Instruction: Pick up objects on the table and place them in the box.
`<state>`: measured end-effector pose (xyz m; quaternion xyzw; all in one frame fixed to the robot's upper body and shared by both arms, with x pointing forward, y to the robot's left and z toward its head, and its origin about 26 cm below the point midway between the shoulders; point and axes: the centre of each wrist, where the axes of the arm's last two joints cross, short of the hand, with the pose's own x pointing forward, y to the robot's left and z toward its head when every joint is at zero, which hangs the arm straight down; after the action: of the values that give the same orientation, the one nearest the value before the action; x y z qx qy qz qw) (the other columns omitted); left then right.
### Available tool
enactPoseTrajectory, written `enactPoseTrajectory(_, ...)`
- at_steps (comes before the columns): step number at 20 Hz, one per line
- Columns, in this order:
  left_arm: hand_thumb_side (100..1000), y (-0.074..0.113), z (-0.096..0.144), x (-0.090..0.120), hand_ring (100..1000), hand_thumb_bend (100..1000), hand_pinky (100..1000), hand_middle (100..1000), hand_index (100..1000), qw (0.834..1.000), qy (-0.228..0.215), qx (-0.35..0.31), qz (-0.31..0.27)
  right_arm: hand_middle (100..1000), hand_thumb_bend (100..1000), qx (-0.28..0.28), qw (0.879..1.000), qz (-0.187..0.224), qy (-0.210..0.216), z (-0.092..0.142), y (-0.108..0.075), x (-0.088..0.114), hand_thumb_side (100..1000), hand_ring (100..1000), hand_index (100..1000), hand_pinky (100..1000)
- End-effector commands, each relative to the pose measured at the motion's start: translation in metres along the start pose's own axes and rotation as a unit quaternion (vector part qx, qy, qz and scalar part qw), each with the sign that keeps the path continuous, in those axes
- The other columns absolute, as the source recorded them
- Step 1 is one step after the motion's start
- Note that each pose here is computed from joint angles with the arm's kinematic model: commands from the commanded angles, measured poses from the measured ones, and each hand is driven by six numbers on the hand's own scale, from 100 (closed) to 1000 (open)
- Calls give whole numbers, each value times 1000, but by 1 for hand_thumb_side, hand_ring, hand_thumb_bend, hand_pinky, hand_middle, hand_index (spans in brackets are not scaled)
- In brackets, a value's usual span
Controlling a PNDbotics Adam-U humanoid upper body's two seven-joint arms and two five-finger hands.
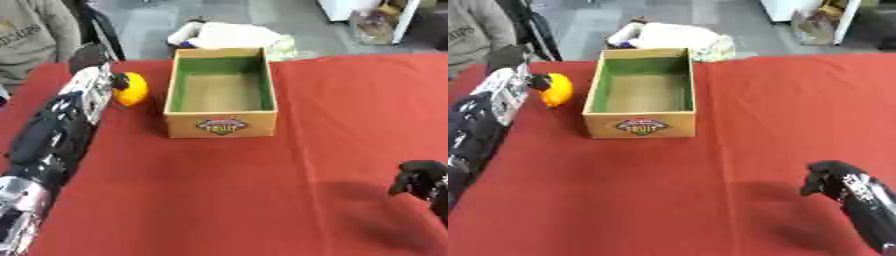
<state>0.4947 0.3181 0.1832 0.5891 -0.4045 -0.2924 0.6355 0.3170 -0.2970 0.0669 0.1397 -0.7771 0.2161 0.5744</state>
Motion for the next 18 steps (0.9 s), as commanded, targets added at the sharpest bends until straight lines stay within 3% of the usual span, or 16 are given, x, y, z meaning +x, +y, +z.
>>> enactPoseTrajectory(1,257,17,-4,-5,655,451,720,688,924,1000,2,17,-3,542,100,1,1000,10,-7,-1,-5,7,747,562,709,605)
enactPoseTrajectory(2,315,17,-4,-5,663,556,727,695,930,1000,1,16,-5,542,100,1,1000,10,-7,-2,-5,6,748,562,709,605)
enactPoseTrajectory(3,350,17,-4,-5,666,604,731,697,930,1000,-1,13,-9,542,100,2,1000,10,-7,-2,-4,6,748,562,709,605)
enactPoseTrajectory(7,433,21,-5,-6,671,704,734,697,934,1000,-7,1,-22,541,100,2,1000,10,-7,-2,-4,6,747,562,709,605)
enactPoseTrajectory(11,490,24,-5,-7,679,716,735,698,935,999,-12,-21,-29,541,100,2,1000,10,-6,-1,-5,6,748,561,709,605)
enactPoseTrajectory(18,587,2,-3,-8,697,722,731,708,941,986,-8,-161,-44,540,100,1,1000,11,-5,-1,-5,6,747,561,710,605)
